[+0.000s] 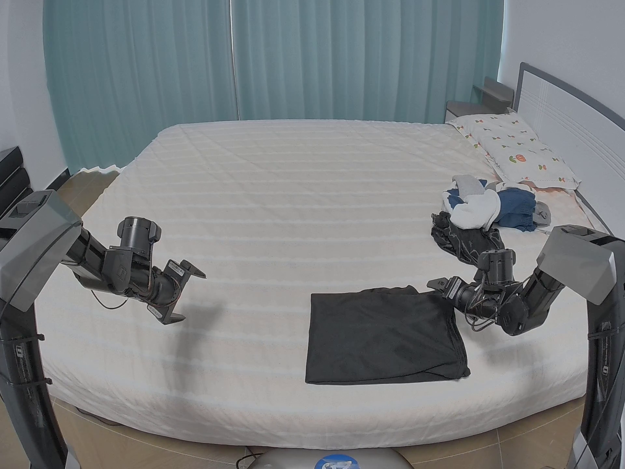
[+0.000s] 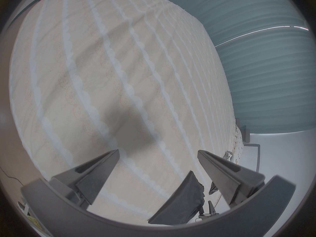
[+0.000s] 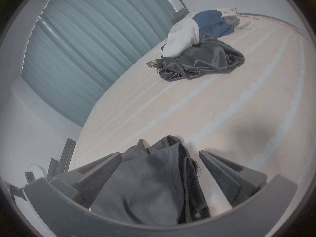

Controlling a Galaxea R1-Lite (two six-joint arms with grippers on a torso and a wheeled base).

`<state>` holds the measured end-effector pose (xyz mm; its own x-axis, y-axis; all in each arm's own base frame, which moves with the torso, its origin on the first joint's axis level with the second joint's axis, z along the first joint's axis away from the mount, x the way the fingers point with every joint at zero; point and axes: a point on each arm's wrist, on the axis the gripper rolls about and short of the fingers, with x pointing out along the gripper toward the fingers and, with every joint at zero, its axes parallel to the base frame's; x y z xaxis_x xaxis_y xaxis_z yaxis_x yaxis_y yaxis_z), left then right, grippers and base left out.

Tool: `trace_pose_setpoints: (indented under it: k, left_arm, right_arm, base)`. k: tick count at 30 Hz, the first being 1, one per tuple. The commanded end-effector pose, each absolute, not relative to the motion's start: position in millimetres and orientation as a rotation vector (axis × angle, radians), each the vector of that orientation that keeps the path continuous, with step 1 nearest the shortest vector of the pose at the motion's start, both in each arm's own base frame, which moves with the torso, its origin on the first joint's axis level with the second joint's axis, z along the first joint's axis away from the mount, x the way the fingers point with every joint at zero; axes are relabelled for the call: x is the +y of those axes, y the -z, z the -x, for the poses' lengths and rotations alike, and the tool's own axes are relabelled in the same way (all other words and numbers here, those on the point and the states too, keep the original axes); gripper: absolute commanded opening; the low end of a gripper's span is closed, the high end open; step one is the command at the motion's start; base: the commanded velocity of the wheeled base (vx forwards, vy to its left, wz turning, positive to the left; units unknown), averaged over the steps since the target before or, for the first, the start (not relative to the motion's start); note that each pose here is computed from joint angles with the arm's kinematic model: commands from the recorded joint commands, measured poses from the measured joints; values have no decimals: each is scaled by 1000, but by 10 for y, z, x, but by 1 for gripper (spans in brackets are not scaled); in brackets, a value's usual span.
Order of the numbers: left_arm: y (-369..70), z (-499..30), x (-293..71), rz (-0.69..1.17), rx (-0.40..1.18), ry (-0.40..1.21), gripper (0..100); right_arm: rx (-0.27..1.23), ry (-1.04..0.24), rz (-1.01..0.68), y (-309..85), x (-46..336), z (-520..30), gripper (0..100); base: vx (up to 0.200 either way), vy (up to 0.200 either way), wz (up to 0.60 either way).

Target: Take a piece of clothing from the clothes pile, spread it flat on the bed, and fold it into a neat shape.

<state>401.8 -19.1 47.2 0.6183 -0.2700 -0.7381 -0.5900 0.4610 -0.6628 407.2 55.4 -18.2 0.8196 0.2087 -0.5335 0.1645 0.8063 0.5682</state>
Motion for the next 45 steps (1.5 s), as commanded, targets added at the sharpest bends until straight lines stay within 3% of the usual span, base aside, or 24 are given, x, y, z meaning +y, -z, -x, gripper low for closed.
trace_pose_setpoints:
  k: [1, 27, 28, 45]
  left_arm:
    - [-466, -4020, -192, 1113, 928, -236, 100]
    - [-466, -4020, -192, 1113, 928, -236, 100]
    - [-466, -4020, -192, 1113, 928, -236, 100]
    - [-465, -4018, -192, 1113, 929, -237, 100]
  right_arm:
    - [644, -10, -665, 343, 587, -4251, 0]
    - [579, 47, -756, 353, 347, -4400, 0]
    - [578, 49, -756, 362, 341, -4404, 100]
    - [616, 57, -686, -14, 371, -3904, 100]
  base:
    - [0, 0, 0]
    - [0, 0, 0]
    - [0, 0, 0]
    - [0, 0, 0]
